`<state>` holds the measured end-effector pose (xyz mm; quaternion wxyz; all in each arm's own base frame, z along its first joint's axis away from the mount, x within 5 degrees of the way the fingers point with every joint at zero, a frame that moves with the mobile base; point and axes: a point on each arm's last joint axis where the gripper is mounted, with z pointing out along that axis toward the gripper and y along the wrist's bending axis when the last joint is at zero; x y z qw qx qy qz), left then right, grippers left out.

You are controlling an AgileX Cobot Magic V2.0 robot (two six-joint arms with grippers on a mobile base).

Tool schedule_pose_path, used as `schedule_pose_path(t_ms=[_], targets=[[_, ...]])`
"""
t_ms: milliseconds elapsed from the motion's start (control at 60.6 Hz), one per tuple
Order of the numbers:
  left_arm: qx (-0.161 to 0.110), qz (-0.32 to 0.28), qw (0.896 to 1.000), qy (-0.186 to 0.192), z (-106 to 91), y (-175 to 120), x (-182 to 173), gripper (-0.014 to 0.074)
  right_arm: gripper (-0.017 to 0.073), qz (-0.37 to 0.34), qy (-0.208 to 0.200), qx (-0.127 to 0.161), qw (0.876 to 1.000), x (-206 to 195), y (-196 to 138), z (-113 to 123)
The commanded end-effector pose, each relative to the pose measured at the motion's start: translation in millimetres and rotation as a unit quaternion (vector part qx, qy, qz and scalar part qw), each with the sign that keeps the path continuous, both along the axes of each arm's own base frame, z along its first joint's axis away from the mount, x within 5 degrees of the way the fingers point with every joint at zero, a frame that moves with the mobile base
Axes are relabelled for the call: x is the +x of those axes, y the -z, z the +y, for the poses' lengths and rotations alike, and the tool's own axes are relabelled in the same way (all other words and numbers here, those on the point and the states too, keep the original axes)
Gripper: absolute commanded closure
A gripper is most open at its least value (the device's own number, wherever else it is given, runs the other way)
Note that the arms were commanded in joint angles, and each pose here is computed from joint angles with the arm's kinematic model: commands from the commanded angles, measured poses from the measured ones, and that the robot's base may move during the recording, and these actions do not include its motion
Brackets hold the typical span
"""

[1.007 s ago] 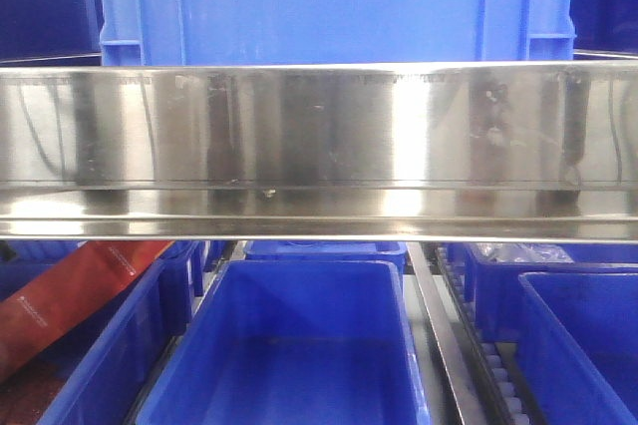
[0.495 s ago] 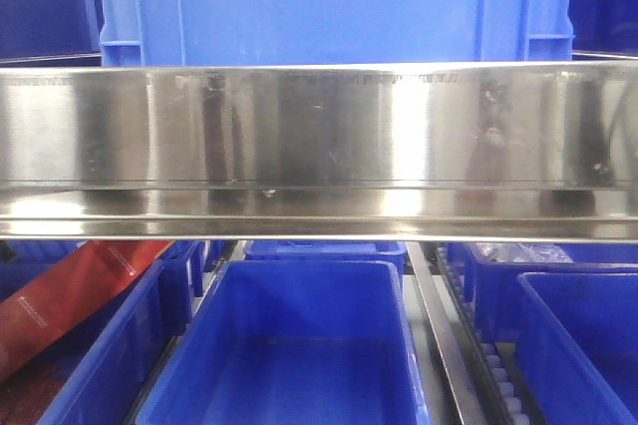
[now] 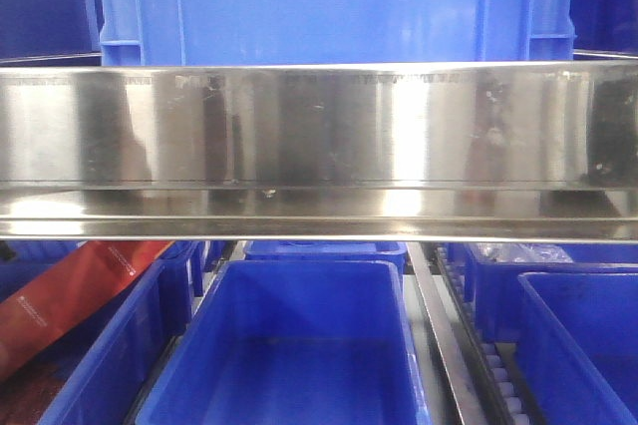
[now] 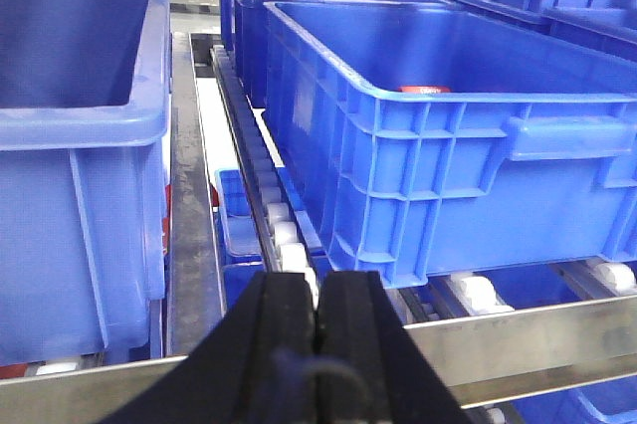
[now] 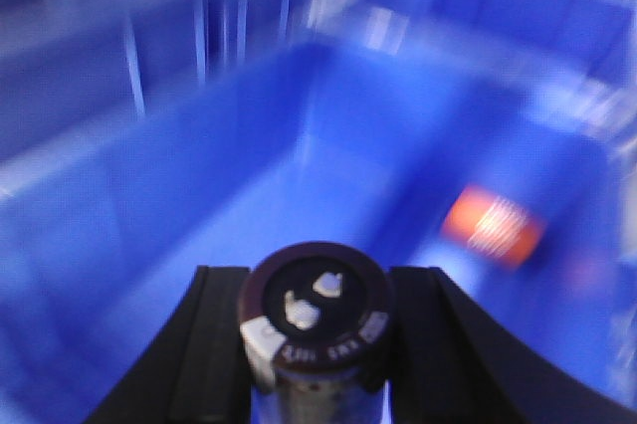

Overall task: Place cylindrical capacitor in blue bin on shelf
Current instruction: 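Move the right gripper over the blue bin and release the capacitor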

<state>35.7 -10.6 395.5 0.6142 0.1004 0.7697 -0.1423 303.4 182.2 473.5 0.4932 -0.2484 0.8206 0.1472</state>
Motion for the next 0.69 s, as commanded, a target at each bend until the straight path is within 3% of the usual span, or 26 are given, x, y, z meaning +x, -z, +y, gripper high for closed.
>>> schedule_pose_path(t_ms=[0, 149, 314, 363, 429, 545, 611, 677], targets=[[-0.007, -0.004, 1.000, -0.001, 0.2, 0, -1, 0.0684, 0.0595, 0.022, -0.004, -0.020, 1.000, 21, 19, 13], [-0.006, -0.003, 1.000, -0.001, 0.2, 0, -1, 0.0684, 0.0595, 0.067, -0.005, -0.046, 0.997, 48, 58, 29], [-0.010, -0.001, 1.000, 0.002, -0.4, 0, -1, 0.0684, 0.0591, 0.086, -0.005, -0.057, 0.995, 59, 77, 35], [-0.011, 0.001, 1.000, 0.003, -0.6, 0, -2, 0.0684, 0.0539, 0.085, -0.005, -0.057, 0.995, 59, 76, 35], [-0.016, 0.002, 1.000, 0.006, -1.3, 0, -2, 0.0684, 0.0404, 0.085, -0.005, -0.057, 0.995, 59, 76, 35], [-0.021, 0.005, 1.000, 0.010, -2.1, 0, -2, 0.0684, 0.0064, 0.092, -0.002, -0.057, 0.994, 59, 77, 34], [-0.020, 0.006, 1.000, 0.010, -2.1, 0, -2, 0.0684, -0.0018, 0.096, -0.002, -0.059, 0.994, 58, 78, 34], [-0.020, 0.006, 1.000, 0.010, -2.1, 0, -2, 0.0684, -0.0003, 0.096, -0.003, -0.059, 0.994, 56, 76, 33]])
